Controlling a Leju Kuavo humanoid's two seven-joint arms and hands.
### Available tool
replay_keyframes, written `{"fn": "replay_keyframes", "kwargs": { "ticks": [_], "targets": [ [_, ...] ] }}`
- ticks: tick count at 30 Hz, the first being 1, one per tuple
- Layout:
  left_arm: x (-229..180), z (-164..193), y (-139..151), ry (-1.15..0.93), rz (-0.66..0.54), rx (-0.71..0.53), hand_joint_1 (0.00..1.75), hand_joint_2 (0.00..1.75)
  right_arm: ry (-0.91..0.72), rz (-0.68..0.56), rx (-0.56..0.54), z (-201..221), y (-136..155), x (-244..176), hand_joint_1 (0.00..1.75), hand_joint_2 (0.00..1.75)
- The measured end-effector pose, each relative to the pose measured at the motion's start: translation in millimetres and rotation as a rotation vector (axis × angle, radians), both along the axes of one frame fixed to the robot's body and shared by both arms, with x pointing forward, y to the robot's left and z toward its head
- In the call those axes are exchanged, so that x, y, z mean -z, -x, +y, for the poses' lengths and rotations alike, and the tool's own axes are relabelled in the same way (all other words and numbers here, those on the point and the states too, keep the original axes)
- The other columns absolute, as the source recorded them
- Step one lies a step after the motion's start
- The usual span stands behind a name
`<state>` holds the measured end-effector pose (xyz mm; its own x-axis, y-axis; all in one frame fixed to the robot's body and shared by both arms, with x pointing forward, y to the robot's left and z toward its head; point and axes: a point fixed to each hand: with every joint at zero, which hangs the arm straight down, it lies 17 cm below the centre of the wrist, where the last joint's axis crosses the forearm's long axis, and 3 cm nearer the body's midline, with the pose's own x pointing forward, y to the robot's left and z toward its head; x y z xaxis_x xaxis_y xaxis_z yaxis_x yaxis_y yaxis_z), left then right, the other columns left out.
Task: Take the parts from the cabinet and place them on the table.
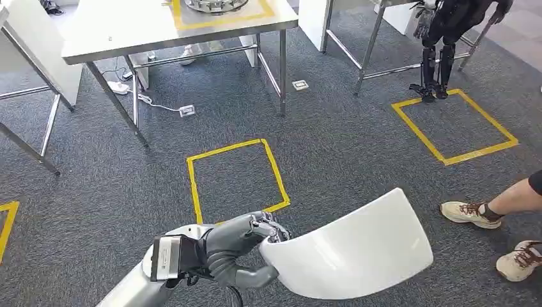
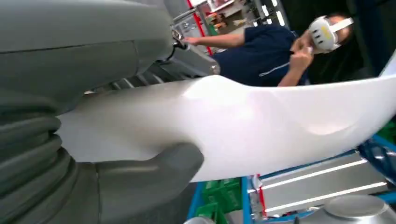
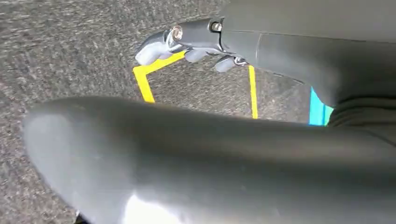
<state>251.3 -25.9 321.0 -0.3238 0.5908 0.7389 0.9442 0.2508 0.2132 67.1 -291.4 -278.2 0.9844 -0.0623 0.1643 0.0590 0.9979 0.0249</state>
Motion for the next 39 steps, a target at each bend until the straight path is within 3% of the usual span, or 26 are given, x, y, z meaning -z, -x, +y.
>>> {"fn": "replay_keyframes", "kwargs": {
  "ticks": [16, 39],
  "targets": [
    [-6, -2, -5, 0.018, 0.012, 0.018, 1.75, 1.75, -0.009, 0.065, 0.035, 0, 7, 1, 0.0, 0.0],
    [-6, -1, -6, 0.02, 0.019, 0.027, 1.75, 1.75, 0.004, 0.057, 0.058, -3, 6, 1, 0.0, 0.0]
  ]
}}
